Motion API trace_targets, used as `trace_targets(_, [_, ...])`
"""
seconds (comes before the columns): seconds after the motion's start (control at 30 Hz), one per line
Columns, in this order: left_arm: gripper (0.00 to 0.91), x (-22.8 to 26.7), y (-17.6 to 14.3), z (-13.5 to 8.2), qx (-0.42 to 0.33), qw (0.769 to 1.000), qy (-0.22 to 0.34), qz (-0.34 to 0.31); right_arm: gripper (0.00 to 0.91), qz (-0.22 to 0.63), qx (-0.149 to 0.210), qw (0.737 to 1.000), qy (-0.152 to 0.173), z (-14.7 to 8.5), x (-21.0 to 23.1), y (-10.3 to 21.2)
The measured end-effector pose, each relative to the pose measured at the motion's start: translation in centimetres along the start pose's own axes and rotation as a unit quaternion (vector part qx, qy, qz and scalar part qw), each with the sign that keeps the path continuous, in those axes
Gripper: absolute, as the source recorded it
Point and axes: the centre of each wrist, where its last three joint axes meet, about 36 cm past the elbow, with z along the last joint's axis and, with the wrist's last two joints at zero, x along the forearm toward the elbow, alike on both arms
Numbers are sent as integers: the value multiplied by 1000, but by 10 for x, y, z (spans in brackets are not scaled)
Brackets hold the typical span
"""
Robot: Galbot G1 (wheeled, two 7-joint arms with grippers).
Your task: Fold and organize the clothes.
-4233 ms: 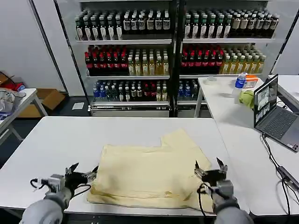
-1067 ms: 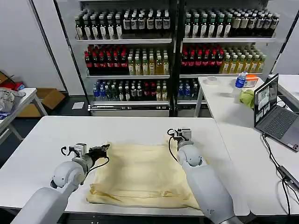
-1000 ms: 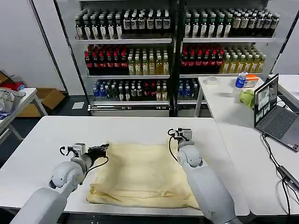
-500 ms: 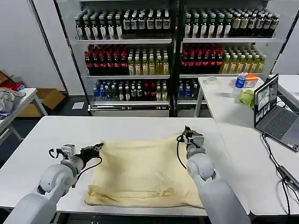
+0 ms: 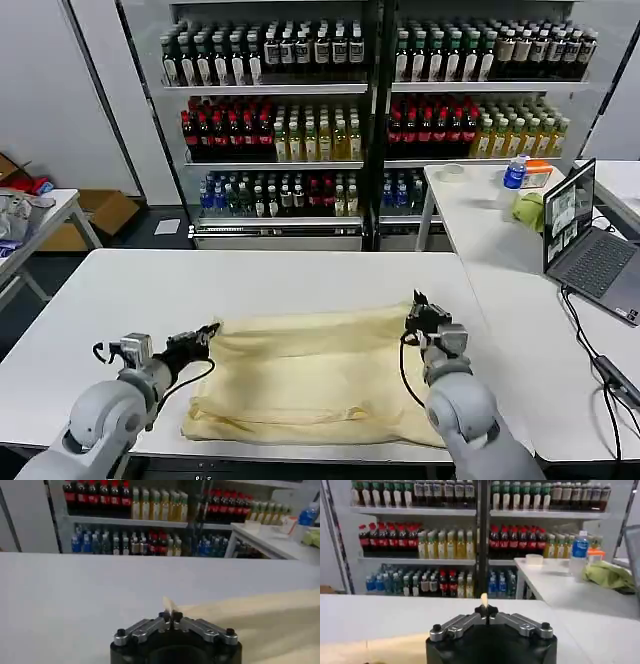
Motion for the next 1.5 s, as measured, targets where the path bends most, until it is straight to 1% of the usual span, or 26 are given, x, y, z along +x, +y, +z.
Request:
trace_targets(0.2, [10, 18, -11, 16, -6, 1000, 2, 4, 0, 4, 6, 1000, 17, 5, 26, -2])
trace_targets(0.47, [10, 32, -20, 35, -20, 1000, 13, 0, 0, 6, 12, 999, 48, 18, 46, 2])
trace_targets(0.67, [10, 35, -21, 41, -29, 999, 19, -5, 0, 7, 11, 998, 65, 26, 52, 5])
trace_targets(0.8, [10, 35, -20, 47, -35, 999, 26, -8, 0, 9, 12, 998, 69, 29, 53, 8])
trace_targets(0.83, [30, 34, -20, 48, -36, 999, 27, -9, 0, 9, 13, 997, 70, 30, 53, 9])
trace_targets(0.9, [474, 33, -19, 50, -37, 999, 29, -12, 0, 9, 14, 997, 73, 31, 52, 10])
trace_targets(0.93, [877, 33, -19, 51, -37, 999, 30, -13, 0, 8, 14, 997, 74, 32, 51, 11])
trace_targets(0.97, [907, 32, -19, 52, -38, 999, 31, -14, 333, 7, 15, 997, 75, 33, 50, 12])
trace_targets(1.0, [907, 32, -18, 53, -39, 999, 32, -16, 524, 7, 16, 997, 77, 34, 49, 13])
trace_targets(1.03, [907, 31, -17, 54, -40, 999, 33, -17, 907, 6, 17, 997, 78, 35, 48, 14])
trace_targets(1.37, [907, 32, -15, 56, -52, 998, 27, -27, 907, -2, 27, 996, 83, 41, 45, 21])
trace_targets(1.5, [907, 35, -17, 55, -52, 998, 18, -33, 907, -1, 33, 997, 76, 41, 49, 20])
